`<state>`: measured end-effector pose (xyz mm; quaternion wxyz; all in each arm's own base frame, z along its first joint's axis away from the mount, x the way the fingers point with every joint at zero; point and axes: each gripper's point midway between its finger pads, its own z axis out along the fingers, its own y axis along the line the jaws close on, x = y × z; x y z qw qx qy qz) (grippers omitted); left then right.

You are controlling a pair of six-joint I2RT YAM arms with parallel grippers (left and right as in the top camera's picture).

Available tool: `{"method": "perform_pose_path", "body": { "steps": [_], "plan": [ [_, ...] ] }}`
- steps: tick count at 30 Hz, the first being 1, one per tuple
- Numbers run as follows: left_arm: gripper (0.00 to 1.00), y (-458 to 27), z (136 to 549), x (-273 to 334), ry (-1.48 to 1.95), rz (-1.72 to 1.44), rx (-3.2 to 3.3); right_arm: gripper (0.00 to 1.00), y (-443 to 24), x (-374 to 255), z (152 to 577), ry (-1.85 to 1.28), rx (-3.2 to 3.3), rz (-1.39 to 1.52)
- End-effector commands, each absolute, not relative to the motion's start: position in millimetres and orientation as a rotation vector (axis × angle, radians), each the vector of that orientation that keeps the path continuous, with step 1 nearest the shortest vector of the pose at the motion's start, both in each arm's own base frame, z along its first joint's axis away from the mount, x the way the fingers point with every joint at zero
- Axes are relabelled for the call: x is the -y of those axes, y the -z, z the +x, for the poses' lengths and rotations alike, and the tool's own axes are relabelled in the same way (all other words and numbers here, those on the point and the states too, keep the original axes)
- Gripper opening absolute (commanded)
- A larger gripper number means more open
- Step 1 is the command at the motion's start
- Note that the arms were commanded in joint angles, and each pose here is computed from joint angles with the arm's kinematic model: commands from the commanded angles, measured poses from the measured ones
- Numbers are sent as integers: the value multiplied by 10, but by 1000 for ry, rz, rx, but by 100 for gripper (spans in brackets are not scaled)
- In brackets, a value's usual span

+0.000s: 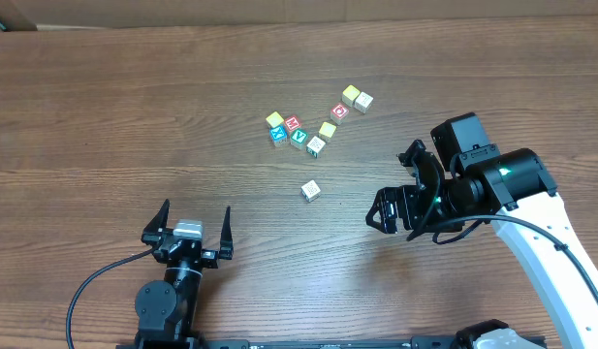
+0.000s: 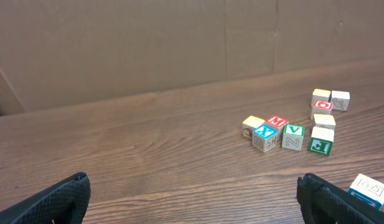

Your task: Flip 3 blocks

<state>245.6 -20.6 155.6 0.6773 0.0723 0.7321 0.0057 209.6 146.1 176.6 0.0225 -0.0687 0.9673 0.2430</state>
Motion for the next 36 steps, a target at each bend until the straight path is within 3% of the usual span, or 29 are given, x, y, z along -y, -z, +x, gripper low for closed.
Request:
{"method": "perform_pose_path", "body": {
  "steps": [1,11,15,23,36],
  "plan": [
    [99,-1559,2456,157,-46,160,-1640,100,-1878,-1501,2123,-788,-2956,-226],
    [100,-1605,2449,267,7,206,-1616,100,-1994,-1678,2043,-984,-2932,-246],
    [99,-1665,2385,561,176,309,-1579,100,-1994,-1678,2048,-983,-2930,-247],
    [100,-1827,2370,563,249,242,-1668,100,-1997,-1682,2061,-983,-2923,-249],
    [100,-1944,2828,849,508,268,-2339,100,-2012,-1701,2120,-984,-2893,-260]
  ]
}}
